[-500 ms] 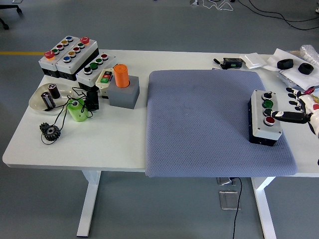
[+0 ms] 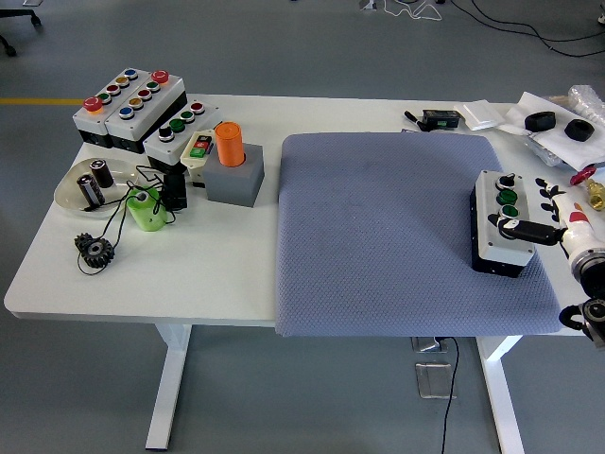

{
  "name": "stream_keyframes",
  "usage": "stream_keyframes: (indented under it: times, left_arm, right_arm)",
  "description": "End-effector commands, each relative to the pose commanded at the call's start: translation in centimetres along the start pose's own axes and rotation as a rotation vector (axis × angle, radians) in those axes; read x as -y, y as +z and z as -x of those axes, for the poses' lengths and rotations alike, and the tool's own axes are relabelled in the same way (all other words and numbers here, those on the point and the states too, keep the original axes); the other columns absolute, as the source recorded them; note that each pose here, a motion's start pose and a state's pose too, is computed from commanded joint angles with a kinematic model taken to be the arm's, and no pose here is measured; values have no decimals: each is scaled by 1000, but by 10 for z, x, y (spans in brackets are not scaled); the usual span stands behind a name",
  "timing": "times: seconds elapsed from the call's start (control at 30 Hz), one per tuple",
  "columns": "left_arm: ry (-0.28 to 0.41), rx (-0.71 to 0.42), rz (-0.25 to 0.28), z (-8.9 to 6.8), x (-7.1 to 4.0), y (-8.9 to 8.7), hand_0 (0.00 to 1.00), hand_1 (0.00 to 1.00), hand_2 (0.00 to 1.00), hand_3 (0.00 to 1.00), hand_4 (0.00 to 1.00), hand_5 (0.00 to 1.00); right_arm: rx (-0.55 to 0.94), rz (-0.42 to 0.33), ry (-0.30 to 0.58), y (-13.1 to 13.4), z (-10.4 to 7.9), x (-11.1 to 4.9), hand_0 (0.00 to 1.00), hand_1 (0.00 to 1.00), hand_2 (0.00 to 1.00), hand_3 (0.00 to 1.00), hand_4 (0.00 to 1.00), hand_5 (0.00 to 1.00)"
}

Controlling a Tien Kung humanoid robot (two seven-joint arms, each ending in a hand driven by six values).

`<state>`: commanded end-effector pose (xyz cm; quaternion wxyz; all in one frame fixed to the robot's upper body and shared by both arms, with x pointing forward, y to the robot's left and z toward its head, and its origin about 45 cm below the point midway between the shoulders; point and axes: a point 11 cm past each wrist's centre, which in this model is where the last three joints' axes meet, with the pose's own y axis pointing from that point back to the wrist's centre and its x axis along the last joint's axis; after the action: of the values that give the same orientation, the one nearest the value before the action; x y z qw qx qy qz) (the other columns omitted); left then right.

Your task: Pick up the button,place it on the desk,press the button,press the button

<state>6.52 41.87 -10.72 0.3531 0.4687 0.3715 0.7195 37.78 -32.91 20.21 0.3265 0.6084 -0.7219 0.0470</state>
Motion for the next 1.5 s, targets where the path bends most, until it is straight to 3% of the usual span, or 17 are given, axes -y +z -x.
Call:
stream_keyframes:
  times: [0.4, 0.7, 0.73, 0.9, 0.93, 1.1, 1.13, 1.27, 1.3, 1.5]
  left_arm:
    - [15, -13, -12, -7, 0, -9, 670, 723, 734, 561, 392, 998]
    - [24, -25, -22, -10, 0, -16, 671, 723, 734, 559, 392, 998]
    - [24, -26, -22, -10, 0, -16, 671, 722, 731, 555, 394, 998]
    - [26, -31, -23, -11, 0, -17, 671, 722, 731, 555, 394, 998]
    - [27, -32, -23, -11, 0, -17, 671, 722, 731, 547, 392, 998]
    - [28, -36, -23, -11, 0, -17, 671, 722, 731, 547, 392, 998]
    - [27, -36, -23, -11, 0, -17, 671, 723, 731, 546, 393, 998]
    - [27, -36, -24, -11, 0, -17, 671, 723, 731, 546, 393, 998]
    - [27, -35, -23, -11, 0, -17, 671, 723, 731, 542, 392, 998]
    - [26, -37, -23, -11, 0, -17, 671, 723, 731, 542, 392, 998]
  right_arm:
    - [25, 46, 34, 3, 28, 3, 942, 953, 998, 998, 922, 280]
    - [-91, 86, 107, 11, 29, 13, 933, 952, 998, 998, 907, 252]
    - [-104, 87, 113, 11, 28, 14, 890, 934, 998, 998, 855, 171]
    - [-167, 100, 128, 13, 25, 16, 890, 934, 998, 998, 855, 171]
    - [-178, 102, 128, 14, 24, 17, 779, 827, 976, 998, 802, 83]
    - [-200, 112, 126, 18, 23, 19, 779, 827, 976, 998, 802, 83]
    - [-203, 116, 127, 19, 23, 20, 554, 611, 853, 998, 748, 2]
    - [-216, 124, 123, 21, 24, 22, 554, 611, 853, 998, 748, 2]
    - [-222, 126, 123, 22, 23, 22, 382, 437, 676, 998, 721, 2]
    - [-259, 126, 125, 24, 19, 25, 382, 437, 676, 998, 721, 2]
